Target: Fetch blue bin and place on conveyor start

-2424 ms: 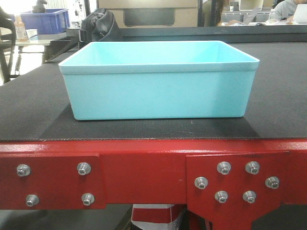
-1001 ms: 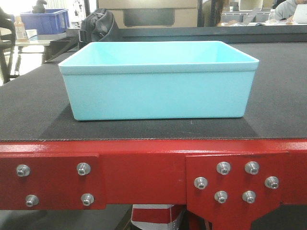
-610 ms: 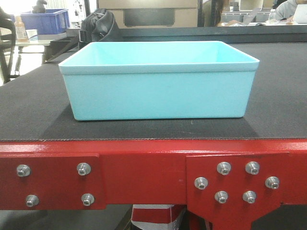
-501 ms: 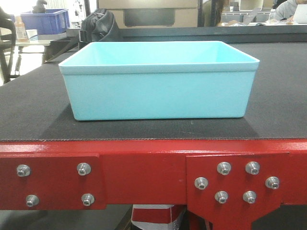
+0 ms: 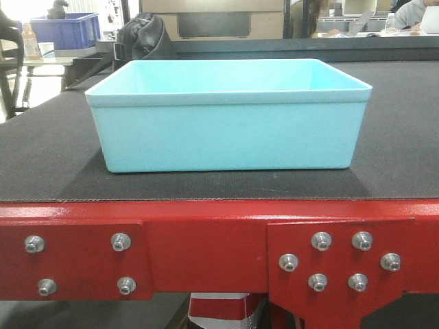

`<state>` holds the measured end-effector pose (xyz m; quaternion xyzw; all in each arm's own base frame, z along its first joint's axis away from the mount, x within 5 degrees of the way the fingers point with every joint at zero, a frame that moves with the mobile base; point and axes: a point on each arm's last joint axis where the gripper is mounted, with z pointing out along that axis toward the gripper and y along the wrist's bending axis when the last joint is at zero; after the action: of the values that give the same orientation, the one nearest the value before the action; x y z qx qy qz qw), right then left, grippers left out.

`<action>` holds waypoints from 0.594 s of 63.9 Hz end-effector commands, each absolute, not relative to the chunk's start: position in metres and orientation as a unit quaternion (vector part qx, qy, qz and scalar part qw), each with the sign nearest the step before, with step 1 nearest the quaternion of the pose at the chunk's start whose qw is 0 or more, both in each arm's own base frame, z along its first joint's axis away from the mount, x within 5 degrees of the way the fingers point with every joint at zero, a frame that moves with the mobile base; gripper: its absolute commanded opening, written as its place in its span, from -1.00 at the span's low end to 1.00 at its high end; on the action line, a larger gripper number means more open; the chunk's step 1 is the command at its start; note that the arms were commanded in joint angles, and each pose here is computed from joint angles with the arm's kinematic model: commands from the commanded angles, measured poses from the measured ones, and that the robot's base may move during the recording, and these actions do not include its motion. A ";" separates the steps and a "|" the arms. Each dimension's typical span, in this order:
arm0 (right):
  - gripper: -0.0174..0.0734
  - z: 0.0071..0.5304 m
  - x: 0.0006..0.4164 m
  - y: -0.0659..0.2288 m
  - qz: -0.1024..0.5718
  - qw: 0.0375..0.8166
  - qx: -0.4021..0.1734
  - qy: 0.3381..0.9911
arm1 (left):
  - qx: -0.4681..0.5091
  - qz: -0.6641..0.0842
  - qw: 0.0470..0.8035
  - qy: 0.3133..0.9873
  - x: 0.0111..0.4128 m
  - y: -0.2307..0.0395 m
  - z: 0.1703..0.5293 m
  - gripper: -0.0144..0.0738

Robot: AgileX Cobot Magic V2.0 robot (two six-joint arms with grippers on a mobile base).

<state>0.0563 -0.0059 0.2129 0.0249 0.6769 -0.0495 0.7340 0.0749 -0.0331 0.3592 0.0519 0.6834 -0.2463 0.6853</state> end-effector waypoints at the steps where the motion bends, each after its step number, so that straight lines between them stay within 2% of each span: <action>1: -0.98 0.215 0.056 -0.006 -0.044 0.743 0.032 0.667 | 0.056 -0.249 0.690 0.678 0.074 -0.033 0.361 -0.92; 38: -0.98 0.215 0.056 -0.006 -0.041 0.745 0.029 0.666 | 0.056 -0.249 0.690 0.678 0.074 -0.033 0.361 -0.92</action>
<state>0.0563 -0.0056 0.2129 0.0268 0.6768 -0.0433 0.7344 0.0749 -0.0331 0.3592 0.0523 0.6834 -0.2457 0.6855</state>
